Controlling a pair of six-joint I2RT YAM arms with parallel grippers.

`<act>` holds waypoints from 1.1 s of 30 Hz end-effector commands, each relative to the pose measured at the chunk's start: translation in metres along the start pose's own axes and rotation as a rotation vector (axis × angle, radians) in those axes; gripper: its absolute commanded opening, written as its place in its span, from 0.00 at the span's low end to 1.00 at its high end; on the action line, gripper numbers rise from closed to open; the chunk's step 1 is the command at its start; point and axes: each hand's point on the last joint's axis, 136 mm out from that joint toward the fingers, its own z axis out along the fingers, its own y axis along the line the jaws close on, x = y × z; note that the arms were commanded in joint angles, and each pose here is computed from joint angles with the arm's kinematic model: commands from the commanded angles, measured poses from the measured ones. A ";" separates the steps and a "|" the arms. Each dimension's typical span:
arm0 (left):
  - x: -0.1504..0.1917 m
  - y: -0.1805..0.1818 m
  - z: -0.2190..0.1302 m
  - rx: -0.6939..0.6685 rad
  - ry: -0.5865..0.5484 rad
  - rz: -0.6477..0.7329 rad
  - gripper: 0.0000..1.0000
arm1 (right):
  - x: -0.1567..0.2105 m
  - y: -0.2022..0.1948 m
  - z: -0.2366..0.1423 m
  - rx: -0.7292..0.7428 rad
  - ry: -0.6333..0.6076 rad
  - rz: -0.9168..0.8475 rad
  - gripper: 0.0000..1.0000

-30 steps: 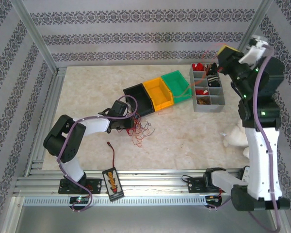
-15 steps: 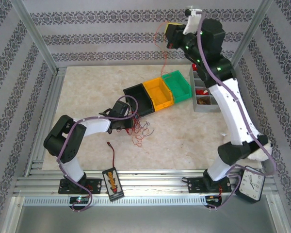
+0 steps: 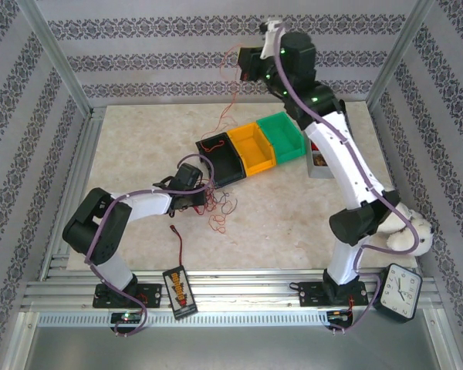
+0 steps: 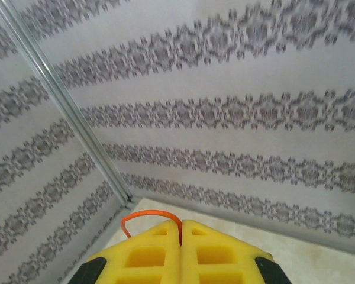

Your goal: Untangle the cables

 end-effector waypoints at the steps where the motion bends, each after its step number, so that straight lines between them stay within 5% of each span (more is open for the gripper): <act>1: 0.029 0.041 -0.002 -0.154 0.082 -0.023 0.00 | 0.053 -0.020 0.028 0.091 0.105 -0.034 0.02; 16: 0.029 0.043 0.000 -0.166 0.095 -0.039 0.00 | 0.182 -0.081 0.067 0.244 0.343 0.076 0.00; 33: 0.029 0.042 0.001 -0.161 0.103 -0.024 0.00 | 0.327 -0.085 0.082 0.303 0.622 0.100 0.00</act>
